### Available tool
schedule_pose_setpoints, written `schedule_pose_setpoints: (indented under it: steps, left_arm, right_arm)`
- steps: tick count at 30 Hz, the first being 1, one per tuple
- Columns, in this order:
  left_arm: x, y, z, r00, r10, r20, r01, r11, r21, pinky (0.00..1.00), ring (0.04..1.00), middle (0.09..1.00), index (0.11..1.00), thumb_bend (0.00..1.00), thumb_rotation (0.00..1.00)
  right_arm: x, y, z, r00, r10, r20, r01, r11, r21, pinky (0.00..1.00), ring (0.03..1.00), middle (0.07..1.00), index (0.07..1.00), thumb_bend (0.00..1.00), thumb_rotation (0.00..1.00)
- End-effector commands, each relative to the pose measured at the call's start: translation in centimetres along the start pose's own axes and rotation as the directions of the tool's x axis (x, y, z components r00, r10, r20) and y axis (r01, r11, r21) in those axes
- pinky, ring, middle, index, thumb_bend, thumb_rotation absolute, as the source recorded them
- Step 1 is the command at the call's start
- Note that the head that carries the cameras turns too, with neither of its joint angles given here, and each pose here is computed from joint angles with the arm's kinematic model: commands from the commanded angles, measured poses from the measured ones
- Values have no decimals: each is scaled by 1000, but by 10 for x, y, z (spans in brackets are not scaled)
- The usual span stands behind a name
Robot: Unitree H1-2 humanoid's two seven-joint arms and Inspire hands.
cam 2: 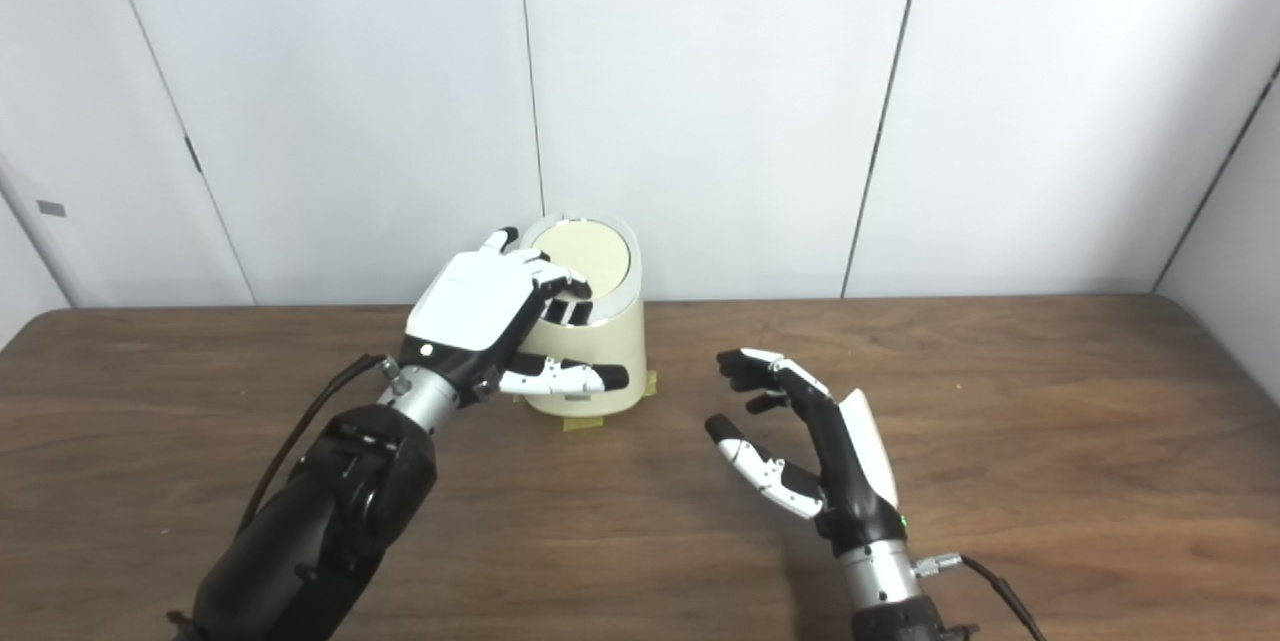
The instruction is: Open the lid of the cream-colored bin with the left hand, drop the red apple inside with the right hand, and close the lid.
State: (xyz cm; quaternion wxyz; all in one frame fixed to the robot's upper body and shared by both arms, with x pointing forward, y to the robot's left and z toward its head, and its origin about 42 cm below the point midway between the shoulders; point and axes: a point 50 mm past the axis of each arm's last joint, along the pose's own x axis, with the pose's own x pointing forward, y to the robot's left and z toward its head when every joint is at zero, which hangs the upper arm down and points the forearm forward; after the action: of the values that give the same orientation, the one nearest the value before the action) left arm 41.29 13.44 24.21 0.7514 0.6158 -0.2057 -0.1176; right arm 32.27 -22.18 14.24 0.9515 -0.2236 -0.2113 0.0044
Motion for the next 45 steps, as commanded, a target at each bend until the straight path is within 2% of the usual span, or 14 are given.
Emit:
schedule_pose_setpoints:
  steps: [1, 4, 7, 10, 13, 17, 21, 22, 28, 31, 35, 39, 42, 45]
  left_arm:
    - [3, 13, 5, 1000, 22, 11, -21, 996, -82, 1000, 913, 845, 860, 785, 989]
    - [1, 22, 8, 998, 58, 22, -52, 972, -228, 1000, 990, 977, 985, 701, 996]
    - [-7, 26, 11, 990, 136, 29, -119, 934, -337, 961, 999, 998, 999, 651, 1000]
    - [-18, 29, 10, 972, 235, 3, -211, 875, -435, 890, 1000, 1000, 1000, 567, 1000]
    - [-30, 31, 5, 941, 338, -18, -296, 798, -525, 829, 949, 979, 973, 466, 1000]
    - [-50, 28, -5, 887, 455, -79, -403, 679, -614, 814, 902, 915, 901, 365, 1000]
    - [-73, 15, -15, 847, 516, -129, -453, 573, -683, 765, 850, 856, 851, 251, 998]
    - [-80, 10, -18, 841, 522, -143, -460, 550, -697, 745, 834, 842, 840, 229, 955]
    - [-115, -21, -33, 842, 494, -215, -472, 484, -737, 645, 757, 778, 771, 184, 635]
    - [-125, -36, -39, 845, 461, -271, -482, 436, -760, 634, 734, 759, 749, 206, 497]
    - [-135, -59, -47, 849, 409, -334, -498, 411, -763, 640, 729, 754, 745, 226, 452]
    - [-135, -80, -53, 856, 349, -381, -503, 391, -771, 639, 718, 742, 732, 234, 319]
    - [-130, -89, -59, 853, 328, -406, -512, 377, -772, 635, 714, 734, 720, 239, 269]
    - [-129, -96, -63, 853, 296, -429, -516, 362, -776, 647, 722, 733, 722, 242, 290]
  right_arm:
    - [14, -5, 12, 997, -26, 68, 26, 1000, 10, 587, 689, 712, 716, 242, 533]
    - [14, -4, 12, 997, -28, 67, 27, 1000, 14, 587, 690, 713, 714, 236, 520]
    - [14, -3, 11, 997, -28, 69, 27, 999, 17, 585, 688, 712, 712, 241, 517]
    - [13, -2, 11, 997, -24, 67, 22, 1000, 21, 590, 694, 717, 716, 242, 514]
    - [12, -1, 10, 998, -20, 66, 19, 1000, 21, 594, 697, 720, 719, 243, 525]
    - [11, -2, 10, 997, -29, 70, 28, 999, 17, 590, 695, 718, 717, 241, 516]
    - [12, -3, 8, 997, -38, 66, 38, 999, 8, 601, 708, 730, 728, 235, 545]
    - [12, -3, 8, 997, -42, 64, 42, 999, 6, 606, 713, 735, 732, 241, 564]
    - [14, -5, 5, 997, -70, 26, 70, 998, -4, 613, 719, 737, 728, 229, 526]
    - [15, -5, 3, 995, -95, 22, 95, 995, -4, 593, 698, 717, 702, 245, 435]
    - [18, -5, -5, 994, -111, 6, 111, 994, -18, 564, 679, 703, 686, 265, 327]
    - [23, -4, -12, 994, -110, -3, 110, 994, -13, 545, 670, 705, 685, 268, 216]
    - [25, -2, -18, 994, -108, -22, 109, 994, 5, 558, 674, 708, 694, 276, 231]
    - [25, 0, -22, 994, -102, -34, 103, 994, 29, 572, 681, 709, 697, 278, 264]
